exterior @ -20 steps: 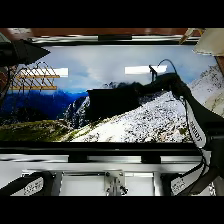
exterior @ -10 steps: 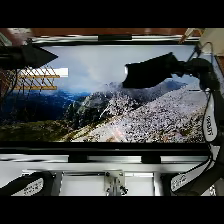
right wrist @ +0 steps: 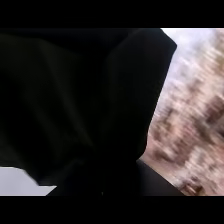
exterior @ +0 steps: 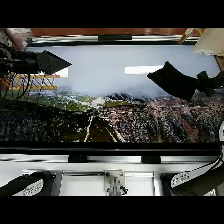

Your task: Fold the shirts.

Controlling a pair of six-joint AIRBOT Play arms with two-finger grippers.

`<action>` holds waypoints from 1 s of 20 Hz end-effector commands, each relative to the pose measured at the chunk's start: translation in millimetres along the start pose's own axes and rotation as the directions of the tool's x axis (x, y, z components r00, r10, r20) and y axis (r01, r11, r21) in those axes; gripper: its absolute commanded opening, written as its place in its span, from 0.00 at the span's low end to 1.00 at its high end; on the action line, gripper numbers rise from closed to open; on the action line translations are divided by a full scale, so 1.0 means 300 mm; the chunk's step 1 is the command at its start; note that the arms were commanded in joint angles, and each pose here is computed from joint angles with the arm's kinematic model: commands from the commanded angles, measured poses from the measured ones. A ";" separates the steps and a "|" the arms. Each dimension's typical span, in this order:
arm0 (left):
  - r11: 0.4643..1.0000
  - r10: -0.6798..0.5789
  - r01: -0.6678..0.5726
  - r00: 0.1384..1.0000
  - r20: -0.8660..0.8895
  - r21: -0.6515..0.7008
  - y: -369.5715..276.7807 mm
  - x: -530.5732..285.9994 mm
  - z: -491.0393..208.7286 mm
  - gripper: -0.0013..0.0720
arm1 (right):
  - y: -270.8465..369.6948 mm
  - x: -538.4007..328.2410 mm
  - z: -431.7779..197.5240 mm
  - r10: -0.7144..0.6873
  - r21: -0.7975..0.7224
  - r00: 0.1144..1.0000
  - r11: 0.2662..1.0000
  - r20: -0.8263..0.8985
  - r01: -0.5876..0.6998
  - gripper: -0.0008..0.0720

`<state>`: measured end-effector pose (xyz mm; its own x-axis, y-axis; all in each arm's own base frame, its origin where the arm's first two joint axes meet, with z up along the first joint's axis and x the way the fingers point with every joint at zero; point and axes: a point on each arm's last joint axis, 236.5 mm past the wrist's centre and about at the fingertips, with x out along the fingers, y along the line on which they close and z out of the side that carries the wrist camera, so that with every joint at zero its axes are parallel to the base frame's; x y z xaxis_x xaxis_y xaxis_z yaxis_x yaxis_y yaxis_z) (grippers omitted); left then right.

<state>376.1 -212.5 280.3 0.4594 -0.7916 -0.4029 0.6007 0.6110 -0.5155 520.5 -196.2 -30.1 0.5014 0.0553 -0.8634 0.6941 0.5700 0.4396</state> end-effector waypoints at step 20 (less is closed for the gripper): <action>0.998 0.010 -0.009 1.000 -0.010 0.062 0.006 0.004 -0.009 0.06 | -0.080 -0.027 -0.544 -0.337 -0.110 0.830 0.940 -0.445 0.323 0.70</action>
<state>374.6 -214.2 279.5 0.4538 -0.7933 -0.4058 0.6347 0.6074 -0.4777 429.7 -75.4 -80.3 0.0072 0.2360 -0.9717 0.8062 0.5735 0.1453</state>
